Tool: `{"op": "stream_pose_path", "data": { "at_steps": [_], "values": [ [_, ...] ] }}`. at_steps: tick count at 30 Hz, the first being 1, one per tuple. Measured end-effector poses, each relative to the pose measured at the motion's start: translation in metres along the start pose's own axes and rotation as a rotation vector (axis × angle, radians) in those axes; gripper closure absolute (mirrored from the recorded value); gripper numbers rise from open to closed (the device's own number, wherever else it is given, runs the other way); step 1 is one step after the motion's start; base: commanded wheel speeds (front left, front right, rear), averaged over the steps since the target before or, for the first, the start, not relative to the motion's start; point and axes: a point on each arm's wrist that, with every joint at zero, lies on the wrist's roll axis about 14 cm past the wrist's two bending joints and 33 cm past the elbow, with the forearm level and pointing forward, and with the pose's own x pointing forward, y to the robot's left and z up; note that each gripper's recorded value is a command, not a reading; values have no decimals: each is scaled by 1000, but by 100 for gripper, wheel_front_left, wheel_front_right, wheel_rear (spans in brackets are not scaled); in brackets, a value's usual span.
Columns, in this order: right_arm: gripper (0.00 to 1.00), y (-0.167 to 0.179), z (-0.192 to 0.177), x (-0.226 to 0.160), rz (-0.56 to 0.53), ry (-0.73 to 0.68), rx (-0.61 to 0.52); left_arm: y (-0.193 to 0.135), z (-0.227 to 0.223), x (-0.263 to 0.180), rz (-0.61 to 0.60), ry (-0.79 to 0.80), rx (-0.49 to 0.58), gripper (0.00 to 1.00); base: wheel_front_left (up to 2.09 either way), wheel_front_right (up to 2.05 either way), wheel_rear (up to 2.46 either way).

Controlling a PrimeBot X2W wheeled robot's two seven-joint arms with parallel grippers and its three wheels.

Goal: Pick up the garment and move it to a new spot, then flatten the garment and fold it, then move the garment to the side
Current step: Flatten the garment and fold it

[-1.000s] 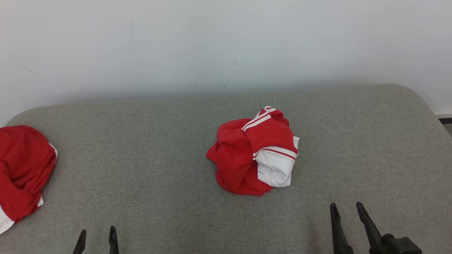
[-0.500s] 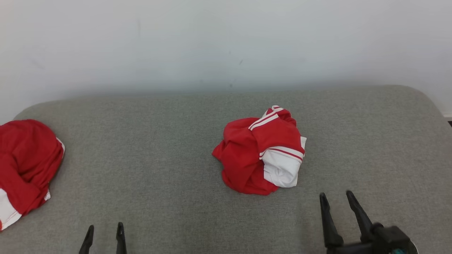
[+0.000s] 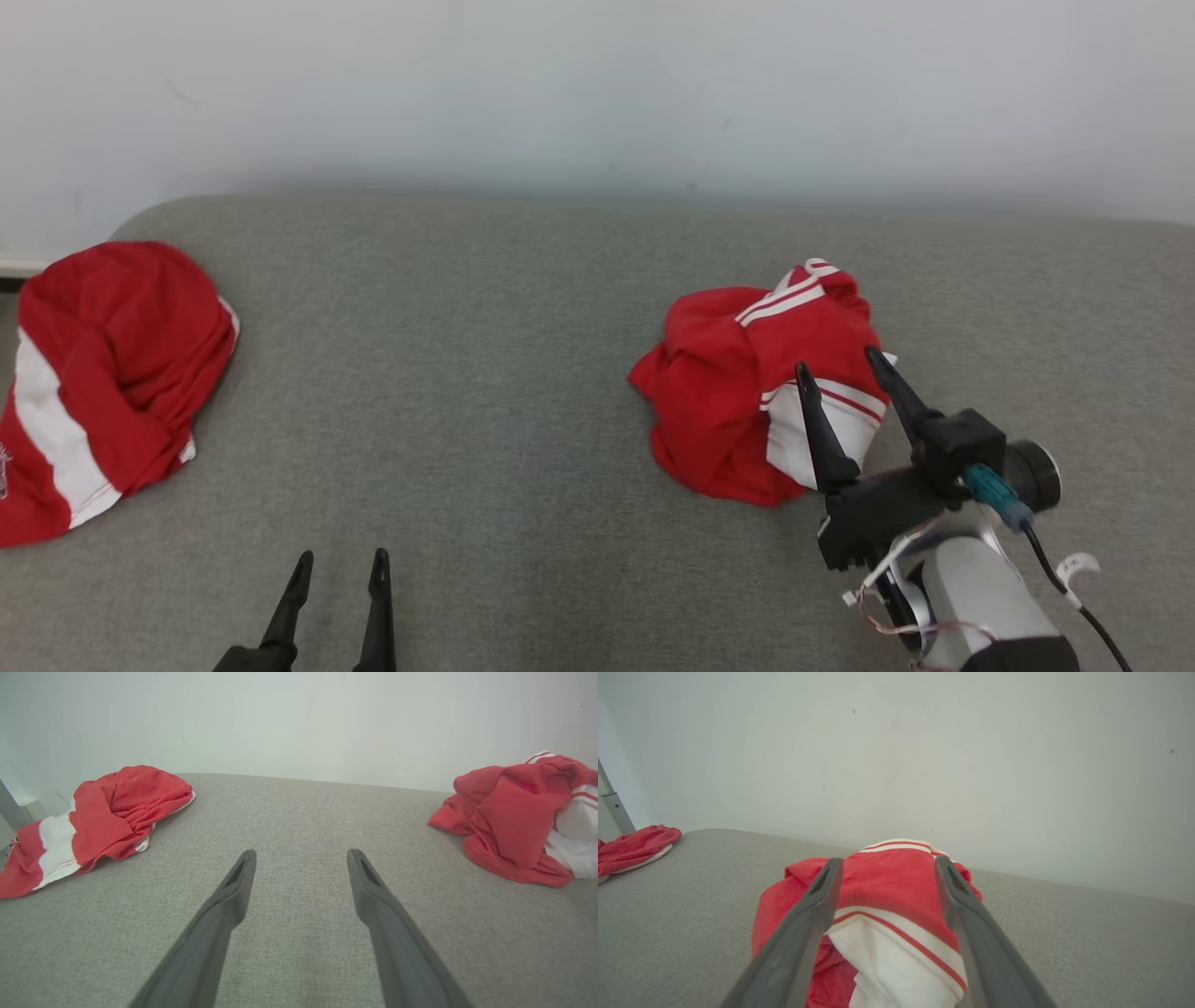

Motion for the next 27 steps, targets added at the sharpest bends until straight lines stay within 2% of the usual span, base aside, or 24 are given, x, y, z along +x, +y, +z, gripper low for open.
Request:
{"op": "stream_pose_path", "data": {
  "at_steps": [9, 14, 15, 16, 17, 27],
  "values": [
    [0, 25, -33, 36, 105, 115, -41, 10, -5, -4, 52, 17, -22, 0, 0, 0, 0],
    [0, 34, -53, 35, 139, 174, -61, 12, -7, -8, 68, 25, -27, 0, 0, 0, 0],
    [7, 32, -57, 35, 139, 190, -74, 12, -8, -8, 69, 27, -29, 0, 0, 0, 0],
    [65, 29, -59, 35, 134, 198, -82, 12, -8, -8, 72, 28, -28, 0, 0, 0, 0],
    [100, 24, -56, 37, 118, 190, -81, 12, -8, -8, 71, 29, -29, 0, 0, 0, 0],
    [100, -2, -20, 29, 16, 74, -25, 5, -6, -3, 47, 18, -39, 0, 0, 0, 0]
  ]
}}
